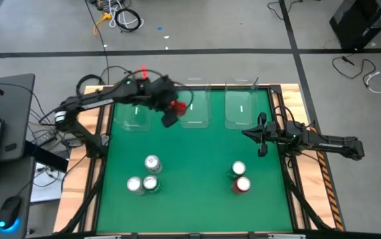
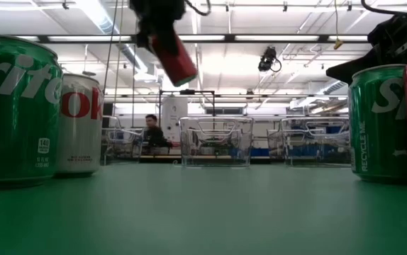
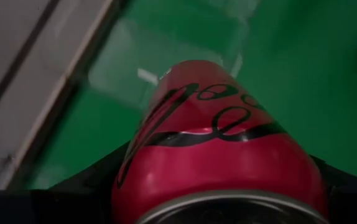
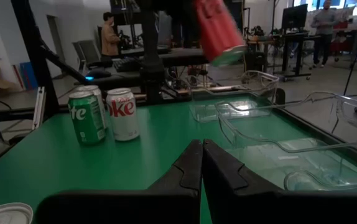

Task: Sort soda cans
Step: Put the left red-black soda can into the center transparent bin

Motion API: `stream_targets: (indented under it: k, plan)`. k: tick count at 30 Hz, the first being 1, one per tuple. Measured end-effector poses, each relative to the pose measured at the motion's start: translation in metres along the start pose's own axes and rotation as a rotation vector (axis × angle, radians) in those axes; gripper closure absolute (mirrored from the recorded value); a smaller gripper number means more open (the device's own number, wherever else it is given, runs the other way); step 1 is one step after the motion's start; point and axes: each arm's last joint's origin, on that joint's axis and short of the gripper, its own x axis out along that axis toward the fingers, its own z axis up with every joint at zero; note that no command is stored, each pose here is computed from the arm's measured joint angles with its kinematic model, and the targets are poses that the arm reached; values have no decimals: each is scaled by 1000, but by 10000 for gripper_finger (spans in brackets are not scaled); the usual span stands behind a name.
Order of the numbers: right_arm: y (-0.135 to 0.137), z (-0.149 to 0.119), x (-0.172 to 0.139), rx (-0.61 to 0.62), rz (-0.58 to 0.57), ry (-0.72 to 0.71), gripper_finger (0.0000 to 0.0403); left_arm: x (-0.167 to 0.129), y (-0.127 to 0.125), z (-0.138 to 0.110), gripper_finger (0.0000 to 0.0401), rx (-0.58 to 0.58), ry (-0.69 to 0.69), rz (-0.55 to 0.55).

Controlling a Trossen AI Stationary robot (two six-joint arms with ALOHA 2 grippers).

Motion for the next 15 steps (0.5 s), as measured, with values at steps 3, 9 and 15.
stream_targets:
  k: [3, 9, 15]
  plan:
    - [0, 0, 0, 0, 0, 0, 382, 16, 4, 21, 104, 40, -26, 9]
    - [0, 0, 0, 0, 0, 0, 382, 57, 10, 53, 104, 87, -9, -38]
    - [0, 0, 0, 0, 0, 0, 382, 109, 19, 63, 104, 110, 108, -34]
